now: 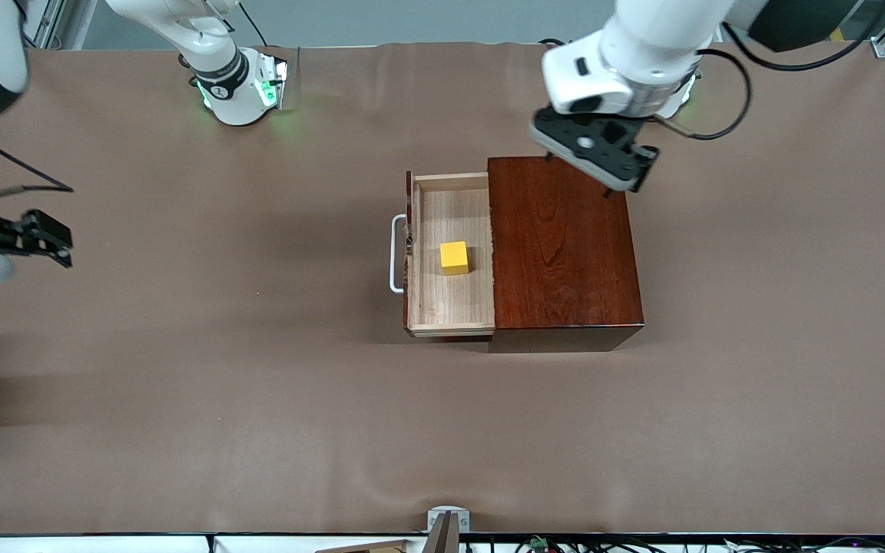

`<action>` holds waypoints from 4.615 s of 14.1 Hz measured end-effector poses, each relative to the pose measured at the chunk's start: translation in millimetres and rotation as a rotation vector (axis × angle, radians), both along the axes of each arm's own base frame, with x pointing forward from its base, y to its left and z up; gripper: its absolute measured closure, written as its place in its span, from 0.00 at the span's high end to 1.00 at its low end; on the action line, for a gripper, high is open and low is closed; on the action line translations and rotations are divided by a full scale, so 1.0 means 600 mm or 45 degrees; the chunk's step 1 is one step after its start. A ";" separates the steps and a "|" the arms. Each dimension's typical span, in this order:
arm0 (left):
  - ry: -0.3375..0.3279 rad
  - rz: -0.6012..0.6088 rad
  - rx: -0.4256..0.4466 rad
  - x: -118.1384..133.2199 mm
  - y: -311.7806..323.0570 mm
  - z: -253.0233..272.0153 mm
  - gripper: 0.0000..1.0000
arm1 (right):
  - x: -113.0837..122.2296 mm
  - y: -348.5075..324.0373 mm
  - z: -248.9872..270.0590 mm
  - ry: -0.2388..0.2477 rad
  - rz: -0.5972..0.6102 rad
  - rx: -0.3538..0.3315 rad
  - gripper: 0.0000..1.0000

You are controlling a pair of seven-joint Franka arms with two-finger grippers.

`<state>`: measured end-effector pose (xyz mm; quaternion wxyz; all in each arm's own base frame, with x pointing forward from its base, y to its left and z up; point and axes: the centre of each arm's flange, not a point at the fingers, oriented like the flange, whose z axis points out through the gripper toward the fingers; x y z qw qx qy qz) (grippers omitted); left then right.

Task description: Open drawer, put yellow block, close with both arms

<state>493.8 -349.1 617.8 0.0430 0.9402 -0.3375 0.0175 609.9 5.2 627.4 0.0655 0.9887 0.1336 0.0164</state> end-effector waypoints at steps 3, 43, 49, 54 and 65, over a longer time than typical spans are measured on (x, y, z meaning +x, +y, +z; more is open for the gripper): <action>-0.014 -0.102 -0.086 0.014 -0.046 -0.019 1.00 | -0.037 -0.035 0.015 0.027 -0.216 0.039 1.00; -0.190 -1.061 -0.144 0.006 -0.396 -0.509 1.00 | -0.124 -0.074 0.032 0.161 -0.392 0.182 1.00; -0.120 -1.051 -0.078 0.024 -0.374 -0.501 1.00 | -0.124 -0.074 0.032 0.161 -0.393 0.182 1.00; -0.084 -1.056 -0.030 0.030 -0.361 -0.487 1.00 | -0.124 -0.074 0.032 0.160 -0.393 0.182 1.00; -0.064 -1.096 0.066 0.027 -0.355 -0.488 1.00 | -0.124 -0.074 0.033 0.160 -0.393 0.182 1.00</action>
